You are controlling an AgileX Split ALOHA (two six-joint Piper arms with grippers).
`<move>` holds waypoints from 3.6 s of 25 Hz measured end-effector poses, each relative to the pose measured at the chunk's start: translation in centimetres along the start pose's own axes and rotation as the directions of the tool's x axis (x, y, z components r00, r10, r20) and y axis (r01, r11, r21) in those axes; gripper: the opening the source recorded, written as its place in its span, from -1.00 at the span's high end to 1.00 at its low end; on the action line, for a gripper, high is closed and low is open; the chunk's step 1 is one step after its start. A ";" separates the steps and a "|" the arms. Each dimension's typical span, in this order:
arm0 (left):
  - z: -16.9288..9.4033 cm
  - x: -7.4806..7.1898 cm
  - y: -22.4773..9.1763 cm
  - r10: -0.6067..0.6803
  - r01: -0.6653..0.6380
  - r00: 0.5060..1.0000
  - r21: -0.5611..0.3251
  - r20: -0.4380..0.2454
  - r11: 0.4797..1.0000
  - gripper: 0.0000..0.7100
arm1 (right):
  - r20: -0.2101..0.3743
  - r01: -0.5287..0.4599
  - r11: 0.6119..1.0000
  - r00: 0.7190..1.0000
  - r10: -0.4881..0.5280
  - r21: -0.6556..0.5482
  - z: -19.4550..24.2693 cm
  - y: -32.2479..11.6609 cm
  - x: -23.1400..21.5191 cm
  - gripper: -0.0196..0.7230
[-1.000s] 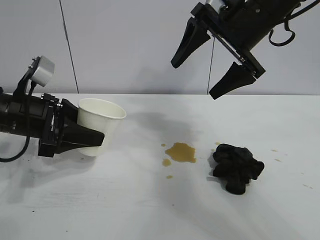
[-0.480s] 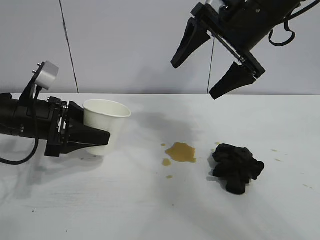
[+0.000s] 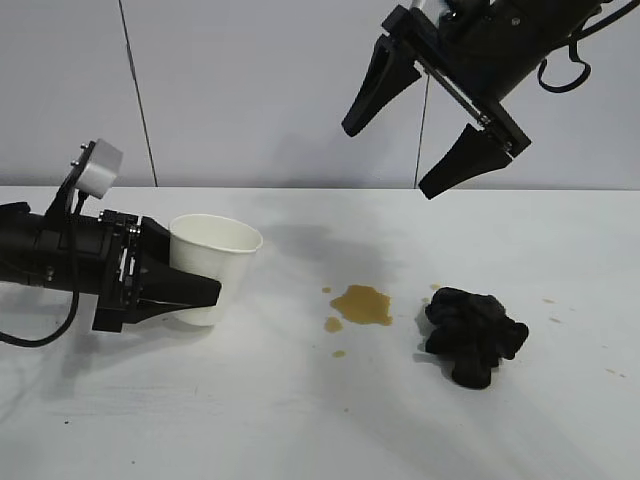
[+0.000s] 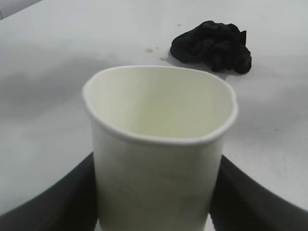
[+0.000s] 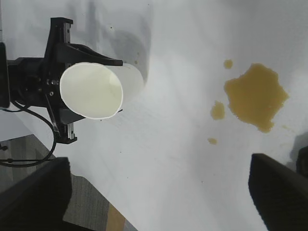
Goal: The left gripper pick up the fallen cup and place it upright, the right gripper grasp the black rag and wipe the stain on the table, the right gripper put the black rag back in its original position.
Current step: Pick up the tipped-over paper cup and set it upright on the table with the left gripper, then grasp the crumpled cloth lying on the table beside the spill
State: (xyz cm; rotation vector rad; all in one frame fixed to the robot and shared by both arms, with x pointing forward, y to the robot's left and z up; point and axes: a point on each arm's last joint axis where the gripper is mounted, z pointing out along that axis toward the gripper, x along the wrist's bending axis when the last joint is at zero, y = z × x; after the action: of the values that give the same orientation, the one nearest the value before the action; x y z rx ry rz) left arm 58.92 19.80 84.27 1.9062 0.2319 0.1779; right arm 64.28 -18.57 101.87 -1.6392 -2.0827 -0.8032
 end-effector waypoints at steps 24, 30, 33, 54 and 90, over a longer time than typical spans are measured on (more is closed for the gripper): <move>0.6 -0.1 -1.6 0.013 -0.013 1.000 0.009 0.015 1.000 -0.19 | 0.001 -0.002 1.000 1.000 0.002 0.000 0.0 0.0 0.0 -0.92; 0.6 0.2 -1.4 0.021 -0.021 1.000 0.005 0.008 1.000 -0.19 | 0.001 -0.002 1.000 1.000 0.002 0.000 0.0 0.0 0.0 -0.92; 0.6 0.2 -1.4 0.021 -0.021 1.000 0.005 0.008 1.000 -0.24 | 0.001 -0.002 1.000 1.000 0.002 0.000 0.0 0.0 0.0 -0.92; -0.2 1.5 1.9 0.029 -0.030 0.999 -0.028 -0.026 0.999 -0.85 | 0.001 -0.002 1.000 1.000 0.002 0.000 0.0 0.0 0.0 -0.92; -9.8 -0.6 17.2 -0.074 0.194 0.937 0.329 -0.343 0.924 -0.85 | 0.001 0.177 0.984 0.984 -0.177 0.000 0.0 0.0 0.0 -0.92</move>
State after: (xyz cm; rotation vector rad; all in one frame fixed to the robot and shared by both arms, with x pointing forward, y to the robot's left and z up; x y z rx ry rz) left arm 57.32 22.92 103.82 2.2077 0.6579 0.3784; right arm 64.28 -18.57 101.86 -1.4692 -2.2521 -0.8577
